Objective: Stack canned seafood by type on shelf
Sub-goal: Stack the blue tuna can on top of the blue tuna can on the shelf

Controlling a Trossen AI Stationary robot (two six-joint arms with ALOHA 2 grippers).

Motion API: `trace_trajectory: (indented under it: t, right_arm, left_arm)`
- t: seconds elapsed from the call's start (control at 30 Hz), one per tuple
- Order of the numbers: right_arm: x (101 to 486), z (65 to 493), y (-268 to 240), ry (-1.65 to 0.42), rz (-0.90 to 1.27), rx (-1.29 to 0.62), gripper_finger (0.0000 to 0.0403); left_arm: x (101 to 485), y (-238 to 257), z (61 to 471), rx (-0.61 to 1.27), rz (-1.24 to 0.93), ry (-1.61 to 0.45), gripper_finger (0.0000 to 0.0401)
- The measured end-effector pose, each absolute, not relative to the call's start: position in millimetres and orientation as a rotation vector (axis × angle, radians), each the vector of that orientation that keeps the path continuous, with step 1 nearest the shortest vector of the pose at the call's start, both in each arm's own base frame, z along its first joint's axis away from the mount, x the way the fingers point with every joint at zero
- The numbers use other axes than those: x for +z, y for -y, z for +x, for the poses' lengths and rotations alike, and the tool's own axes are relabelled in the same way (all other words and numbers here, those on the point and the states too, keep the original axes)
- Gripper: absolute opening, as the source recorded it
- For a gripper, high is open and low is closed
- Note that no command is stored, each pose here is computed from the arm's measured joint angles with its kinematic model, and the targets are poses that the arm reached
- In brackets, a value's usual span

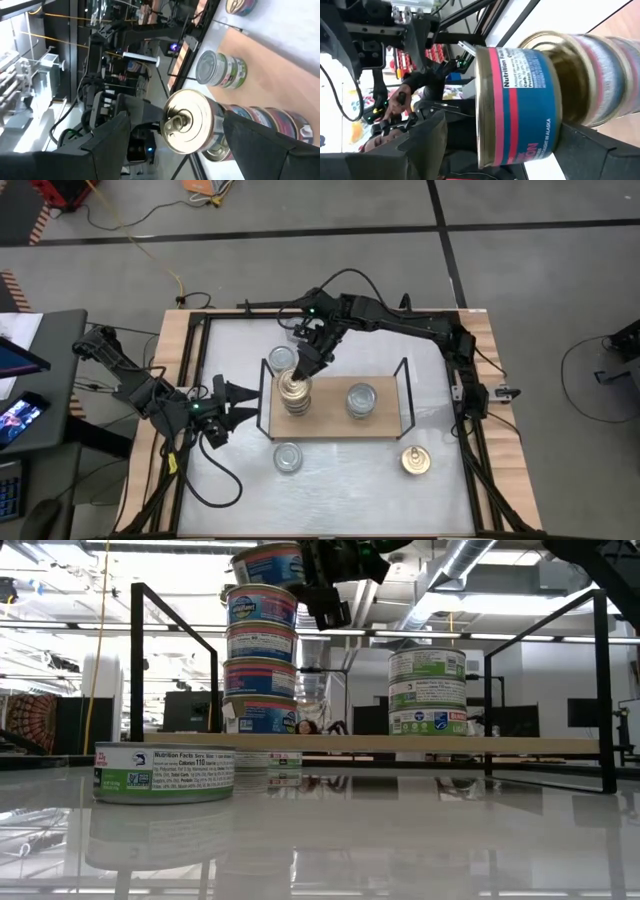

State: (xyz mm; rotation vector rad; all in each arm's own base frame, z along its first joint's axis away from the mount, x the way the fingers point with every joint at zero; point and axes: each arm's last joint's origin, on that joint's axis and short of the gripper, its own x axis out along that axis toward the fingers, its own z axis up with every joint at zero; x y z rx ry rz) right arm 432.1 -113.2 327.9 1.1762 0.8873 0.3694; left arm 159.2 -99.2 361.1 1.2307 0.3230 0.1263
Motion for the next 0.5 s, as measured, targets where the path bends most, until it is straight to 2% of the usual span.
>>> trace_trajectory:
  t: [0.5]
  right_arm:
    - [327.2, 429.9, 122.8, -0.868, 1.17, 0.317, 0.035]
  left_arm:
    - [361.3, 100.5, 159.5, 0.088, 1.199, -0.299, 0.0302]
